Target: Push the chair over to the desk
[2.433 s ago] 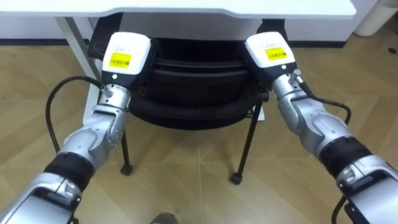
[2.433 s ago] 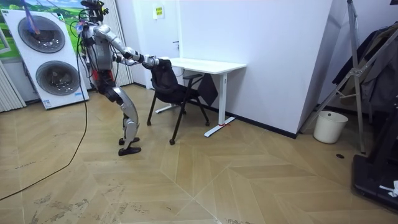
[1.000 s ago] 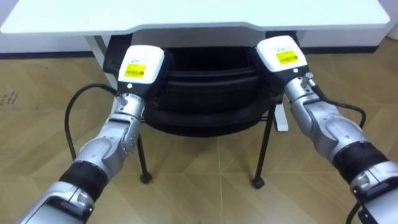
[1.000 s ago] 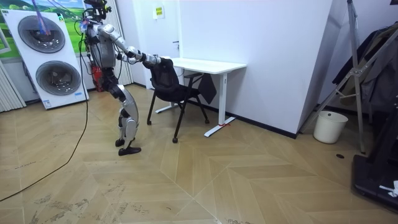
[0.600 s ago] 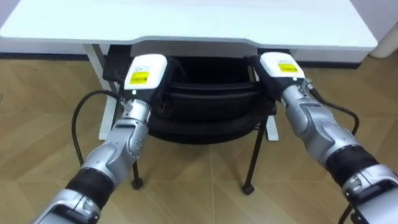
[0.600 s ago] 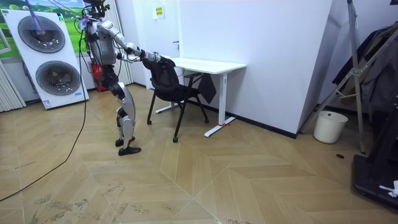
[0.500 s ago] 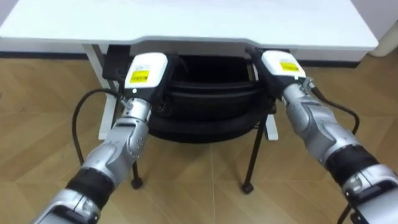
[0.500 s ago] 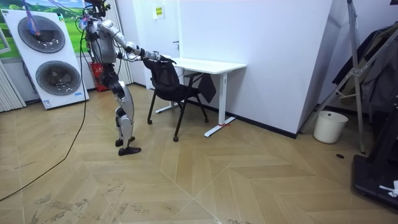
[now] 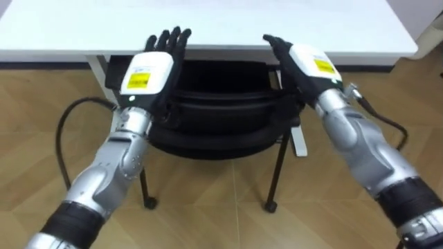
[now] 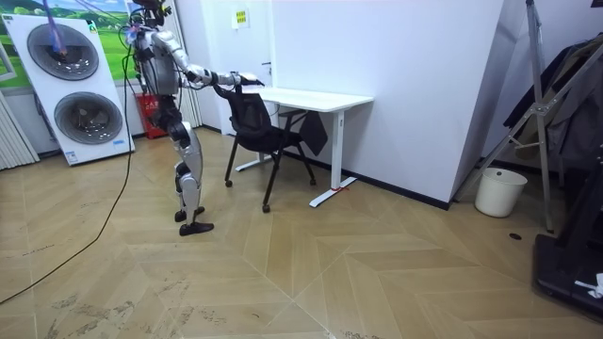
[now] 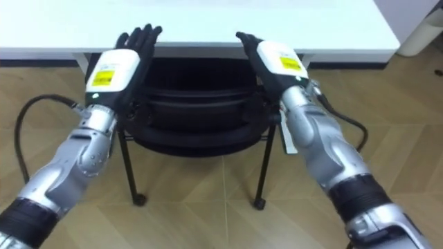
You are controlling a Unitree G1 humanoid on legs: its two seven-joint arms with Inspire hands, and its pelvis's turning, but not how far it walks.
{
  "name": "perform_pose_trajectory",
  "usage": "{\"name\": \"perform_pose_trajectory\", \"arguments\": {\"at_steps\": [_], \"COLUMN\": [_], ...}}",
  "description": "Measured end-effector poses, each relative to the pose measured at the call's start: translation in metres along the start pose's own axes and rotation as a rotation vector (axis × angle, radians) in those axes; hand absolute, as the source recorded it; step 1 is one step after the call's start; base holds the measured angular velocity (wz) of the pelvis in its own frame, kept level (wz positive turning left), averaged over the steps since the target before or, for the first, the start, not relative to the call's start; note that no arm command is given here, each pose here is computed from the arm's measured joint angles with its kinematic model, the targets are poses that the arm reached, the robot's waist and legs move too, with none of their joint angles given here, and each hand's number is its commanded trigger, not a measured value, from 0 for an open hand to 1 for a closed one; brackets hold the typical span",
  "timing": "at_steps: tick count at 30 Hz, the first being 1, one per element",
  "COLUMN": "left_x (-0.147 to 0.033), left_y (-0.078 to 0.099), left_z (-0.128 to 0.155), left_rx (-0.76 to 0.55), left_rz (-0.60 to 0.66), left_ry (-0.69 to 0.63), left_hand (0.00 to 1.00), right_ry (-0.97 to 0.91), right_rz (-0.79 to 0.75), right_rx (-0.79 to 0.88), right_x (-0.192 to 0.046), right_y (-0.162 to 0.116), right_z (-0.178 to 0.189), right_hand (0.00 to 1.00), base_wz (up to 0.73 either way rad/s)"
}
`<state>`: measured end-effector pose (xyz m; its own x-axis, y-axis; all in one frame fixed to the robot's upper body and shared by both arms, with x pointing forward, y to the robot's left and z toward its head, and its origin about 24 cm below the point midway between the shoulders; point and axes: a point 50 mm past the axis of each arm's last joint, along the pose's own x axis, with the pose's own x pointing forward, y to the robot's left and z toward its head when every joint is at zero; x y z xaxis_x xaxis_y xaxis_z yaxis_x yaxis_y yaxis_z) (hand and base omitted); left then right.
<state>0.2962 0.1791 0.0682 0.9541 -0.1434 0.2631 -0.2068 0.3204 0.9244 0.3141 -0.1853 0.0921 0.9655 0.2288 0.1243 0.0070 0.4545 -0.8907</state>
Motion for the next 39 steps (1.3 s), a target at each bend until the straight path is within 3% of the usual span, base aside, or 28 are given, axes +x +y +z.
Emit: {"name": "perform_pose_trajectory", "arguments": {"at_steps": [4, 6, 8, 10, 12, 13, 16, 17, 19, 21, 22, 24, 25, 27, 28, 30, 33, 35, 37, 39], "left_x": [-0.024, -0.03, -0.042, -0.069, -0.115, -0.129, -0.202, -0.211, -0.241, -0.283, -0.294, -0.337, -0.349, -0.394, -0.405, -0.443, -0.475, -0.484, -0.484, -0.482], "left_y": [0.026, 0.077, 0.11, 0.132, 0.149, 0.152, 0.158, 0.157, 0.146, 0.116, 0.108, 0.073, 0.063, 0.022, 0.013, -0.014, -0.038, -0.05, -0.061, -0.073], "left_z": [-0.017, -0.024, -0.04, -0.062, -0.091, -0.098, -0.125, -0.128, -0.137, -0.144, -0.146, -0.15, -0.148, -0.135, -0.13, -0.105, -0.07, -0.055, -0.046, -0.037], "left_rx": [-0.032, -0.143, -0.203, -0.225, -0.279, -0.292, -0.442, -0.47, -0.532, -0.593, -0.605, -0.632, -0.63, -0.652, -0.654, -0.648, -0.654, -0.707, -0.781, -0.86], "left_rz": [0.086, 0.362, 0.594, 0.764, 0.957, 0.997, 1.253, 1.289, 1.353, 1.385, 1.389, 1.382, 1.368, 1.271, 1.245, 1.176, 1.014, 0.88, 0.754, 0.51], "left_ry": [0.033, 0.013, 0.059, 0.141, 0.307, 0.359, 0.641, 0.682, 0.827, 1.072, 1.138, 1.406, 1.477, 1.767, 1.836, 2.075, 2.293, 2.377, 2.424, 2.437], "left_hand": [0.0, 0.0, 0.0, 0.0, 0.0, 0.0, 0.0, 0.0, 0.0, 0.0, 0.0, 0.0, 0.0, 0.0, 0.0, 0.0, 0.0, 0.0, 0.0, 0.0], "right_ry": [-0.024, -0.032, -0.037, -0.014, 0.059, 0.079, 0.215, 0.248, 0.401, 0.653, 0.726, 1.043, 1.125, 1.479, 1.56, 1.828, 2.107, 2.191, 2.222, 2.235], "right_rz": [-0.411, -0.732, -0.865, -0.955, -1.138, -1.186, -1.461, -1.497, -1.572, -1.668, -1.686, -1.728, -1.731, -1.753, -1.767, -1.794, -1.672, -1.596, -1.508, -1.314], "right_rx": [0.12, 0.224, 0.282, 0.319, 0.417, 0.441, 0.599, 0.629, 0.71, 0.845, 0.864, 0.932, 0.947, 1.025, 1.042, 1.079, 1.099, 1.153, 1.228, 1.328], "right_x": [-0.023, -0.054, -0.075, -0.101, -0.143, -0.154, -0.218, -0.228, -0.261, -0.307, -0.32, -0.373, -0.385, -0.434, -0.445, -0.475, -0.493, -0.495, -0.486, -0.466], "right_y": [-0.079, -0.129, -0.143, -0.153, -0.167, -0.17, -0.18, -0.178, -0.16, -0.117, -0.105, -0.048, -0.032, 0.034, 0.049, 0.098, 0.137, 0.151, 0.162, 0.176], "right_z": [-0.012, -0.022, -0.029, -0.04, -0.058, -0.062, -0.089, -0.095, -0.115, -0.135, -0.138, -0.144, -0.144, -0.134, -0.128, -0.098, -0.065, -0.054, -0.052, -0.055], "right_hand": [0.0, 0.0, 0.0, 0.0, 0.0, 0.0, 0.0, 0.0, 0.0, 0.0, 0.0, 0.0, 0.0, 0.0, 0.0, 0.0, 0.0, 0.0, 0.0, 0.0], "base_wz": [0.06, 0.14, -0.13, -0.23, -0.17, -0.23, -0.13, 0.0, -0.05, -0.05, 0.0, 0.0, 0.0, 0.0, 0.0, 0.0, 0.0, 0.0, -0.03, 0.0]}}
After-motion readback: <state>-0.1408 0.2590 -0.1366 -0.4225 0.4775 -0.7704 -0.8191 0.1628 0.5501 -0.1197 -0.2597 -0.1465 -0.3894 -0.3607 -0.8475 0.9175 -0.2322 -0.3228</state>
